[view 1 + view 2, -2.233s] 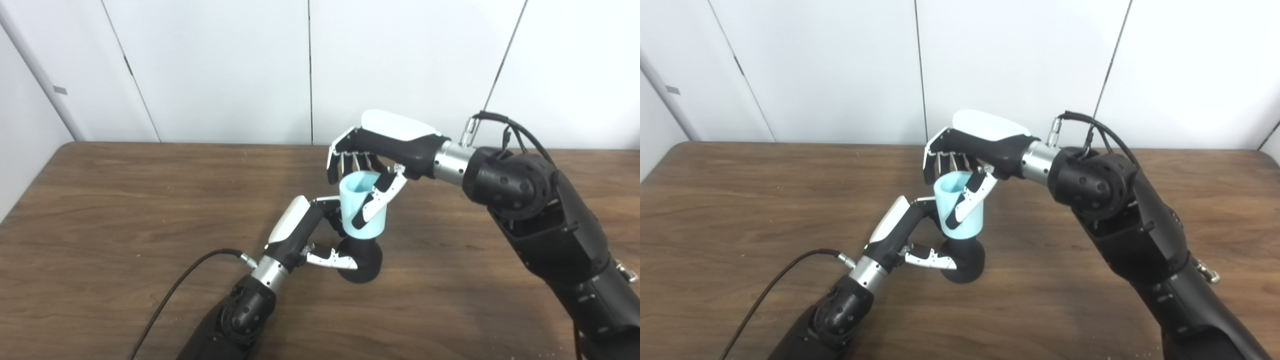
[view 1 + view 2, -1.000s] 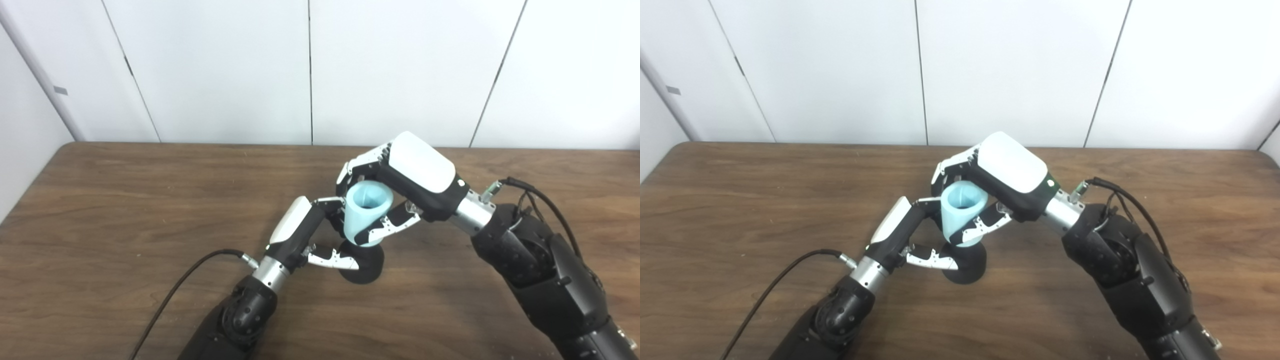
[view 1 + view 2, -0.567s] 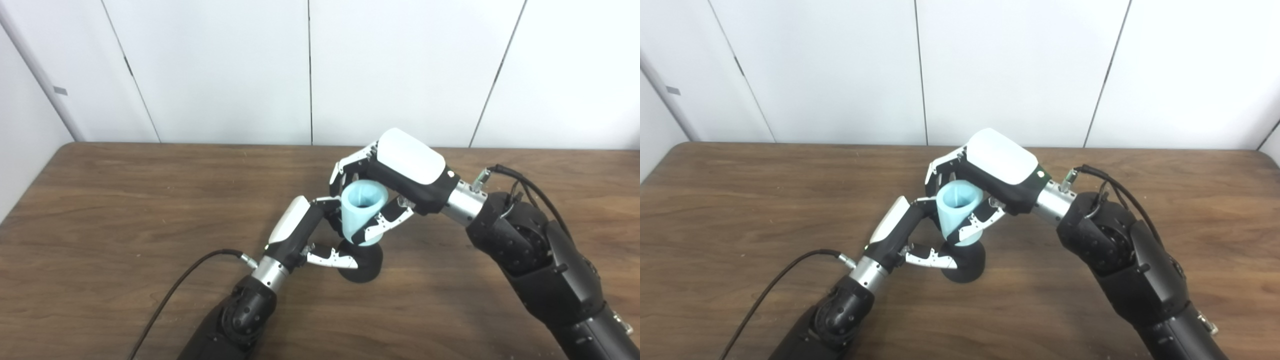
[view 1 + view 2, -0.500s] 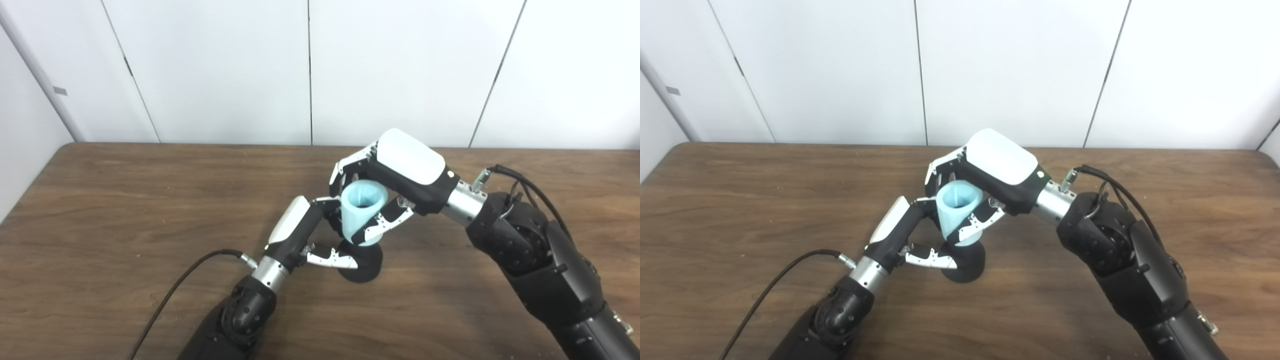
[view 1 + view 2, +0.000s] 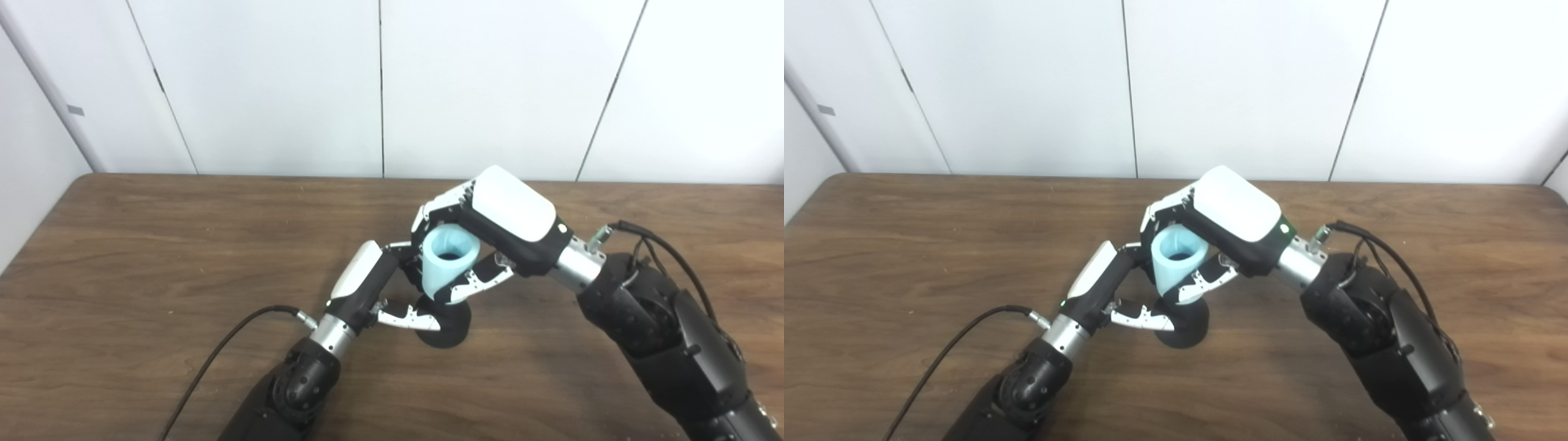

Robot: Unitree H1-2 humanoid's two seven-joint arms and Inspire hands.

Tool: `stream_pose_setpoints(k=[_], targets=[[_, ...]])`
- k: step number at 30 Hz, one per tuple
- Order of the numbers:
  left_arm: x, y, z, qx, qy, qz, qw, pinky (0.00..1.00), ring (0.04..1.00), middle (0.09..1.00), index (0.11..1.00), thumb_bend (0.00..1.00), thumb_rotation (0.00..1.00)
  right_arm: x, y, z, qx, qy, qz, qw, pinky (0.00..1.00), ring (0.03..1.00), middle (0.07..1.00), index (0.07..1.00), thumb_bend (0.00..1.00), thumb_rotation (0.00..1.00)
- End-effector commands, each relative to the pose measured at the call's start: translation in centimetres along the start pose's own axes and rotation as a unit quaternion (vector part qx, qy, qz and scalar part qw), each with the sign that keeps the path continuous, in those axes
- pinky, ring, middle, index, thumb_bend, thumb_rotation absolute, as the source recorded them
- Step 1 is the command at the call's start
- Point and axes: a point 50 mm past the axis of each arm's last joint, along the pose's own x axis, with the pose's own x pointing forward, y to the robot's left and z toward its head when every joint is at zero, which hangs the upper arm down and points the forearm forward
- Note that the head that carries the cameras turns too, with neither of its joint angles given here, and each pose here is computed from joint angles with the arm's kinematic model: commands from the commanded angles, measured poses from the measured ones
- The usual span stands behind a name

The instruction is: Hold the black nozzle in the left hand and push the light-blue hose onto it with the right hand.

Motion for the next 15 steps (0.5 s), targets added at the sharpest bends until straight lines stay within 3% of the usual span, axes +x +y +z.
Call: stream_pose_setpoints(k=[1, 15], targets=[[-3.01, -2.57, -2.44, 0.011, 0.063, -0.063, 0.996, 0.42, 0.379, 0.351, 0.472, 0.52, 0.08, -1.35, 1.31, -0.23, -0.021, 0.001, 0.044, 0.999, 0.33, 0.396, 0.451, 0.512, 0.53, 0.00], [-2.95, -2.53, -2.39, 0.012, 0.062, -0.064, 0.996, 0.43, 0.384, 0.352, 0.472, 0.52, 0.08, -1.82, 2.00, -0.27, -0.035, 0.006, 0.025, 0.999, 0.34, 0.411, 0.461, 0.506, 0.53, 0.00]])
